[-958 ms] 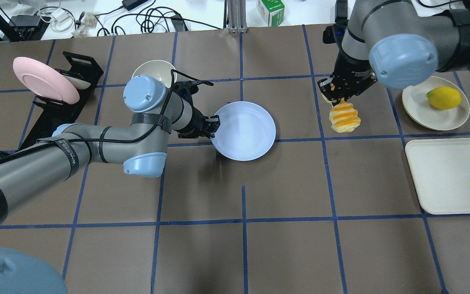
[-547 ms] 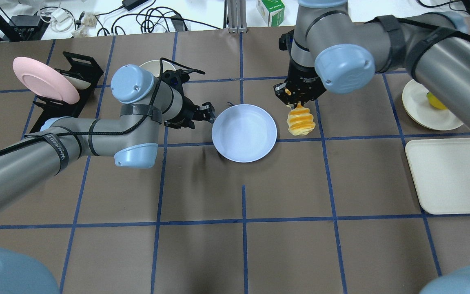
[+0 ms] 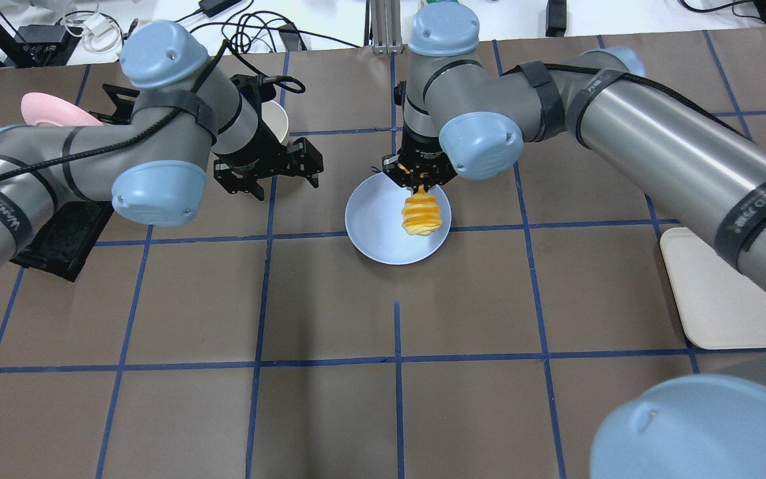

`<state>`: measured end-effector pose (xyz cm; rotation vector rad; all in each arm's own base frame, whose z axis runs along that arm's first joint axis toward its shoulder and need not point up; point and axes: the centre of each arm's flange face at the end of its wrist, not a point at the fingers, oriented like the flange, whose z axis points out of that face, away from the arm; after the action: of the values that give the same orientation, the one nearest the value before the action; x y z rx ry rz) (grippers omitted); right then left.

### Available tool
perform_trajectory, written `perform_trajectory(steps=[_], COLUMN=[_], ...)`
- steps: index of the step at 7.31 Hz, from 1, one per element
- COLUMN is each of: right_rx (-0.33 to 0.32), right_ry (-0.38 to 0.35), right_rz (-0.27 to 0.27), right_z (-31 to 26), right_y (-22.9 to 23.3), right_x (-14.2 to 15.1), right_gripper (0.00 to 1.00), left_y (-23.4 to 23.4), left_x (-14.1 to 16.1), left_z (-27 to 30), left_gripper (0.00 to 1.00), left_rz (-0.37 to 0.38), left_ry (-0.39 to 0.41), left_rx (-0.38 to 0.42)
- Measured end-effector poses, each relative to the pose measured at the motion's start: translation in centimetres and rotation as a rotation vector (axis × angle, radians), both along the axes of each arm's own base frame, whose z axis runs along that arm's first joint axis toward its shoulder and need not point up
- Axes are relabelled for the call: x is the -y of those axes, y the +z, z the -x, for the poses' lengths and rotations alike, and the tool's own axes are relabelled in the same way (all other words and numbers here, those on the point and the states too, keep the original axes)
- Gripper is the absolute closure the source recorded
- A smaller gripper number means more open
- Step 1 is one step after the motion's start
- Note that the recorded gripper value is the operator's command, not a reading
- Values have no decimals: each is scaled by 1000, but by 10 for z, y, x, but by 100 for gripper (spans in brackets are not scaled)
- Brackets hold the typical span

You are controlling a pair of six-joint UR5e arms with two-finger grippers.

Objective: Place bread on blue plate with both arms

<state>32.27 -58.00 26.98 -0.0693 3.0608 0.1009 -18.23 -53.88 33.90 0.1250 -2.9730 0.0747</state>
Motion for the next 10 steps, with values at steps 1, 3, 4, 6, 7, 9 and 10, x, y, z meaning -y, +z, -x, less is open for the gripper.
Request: perform_trajectory(steps=[1, 3, 4, 6, 7, 9, 10], right_rx=[-1, -7, -12, -9, -6, -33, -69], right_ry=[-18, -41, -46, -46, -44, -28, -20], right_rz=[-15, -38, -50, -40, -22, -31, -19], right_z=[-10, -19, -21, -24, -25, -15, 1], right_y=[-16, -40, -50, -48, -35, 12, 48], right_x=[-2, -4, -4, -1, 7, 30, 40], right_gripper=[45, 2, 0, 0, 0, 0, 0], left_y=[34, 93, 113, 127, 128, 126, 126], left_x=[-9, -28, -33, -38, -39, -39, -39], left_z=[-4, -13, -17, -18, -18, -19, -20], left_gripper=[0, 0, 0, 0, 0, 0, 0], left_rz=[-19, -44, -32, -21, -19, -21, -21], left_ry=[-36, -70, -80, -81, -84, -91, -92], left_rx=[35, 131, 168, 186, 187, 189, 189])
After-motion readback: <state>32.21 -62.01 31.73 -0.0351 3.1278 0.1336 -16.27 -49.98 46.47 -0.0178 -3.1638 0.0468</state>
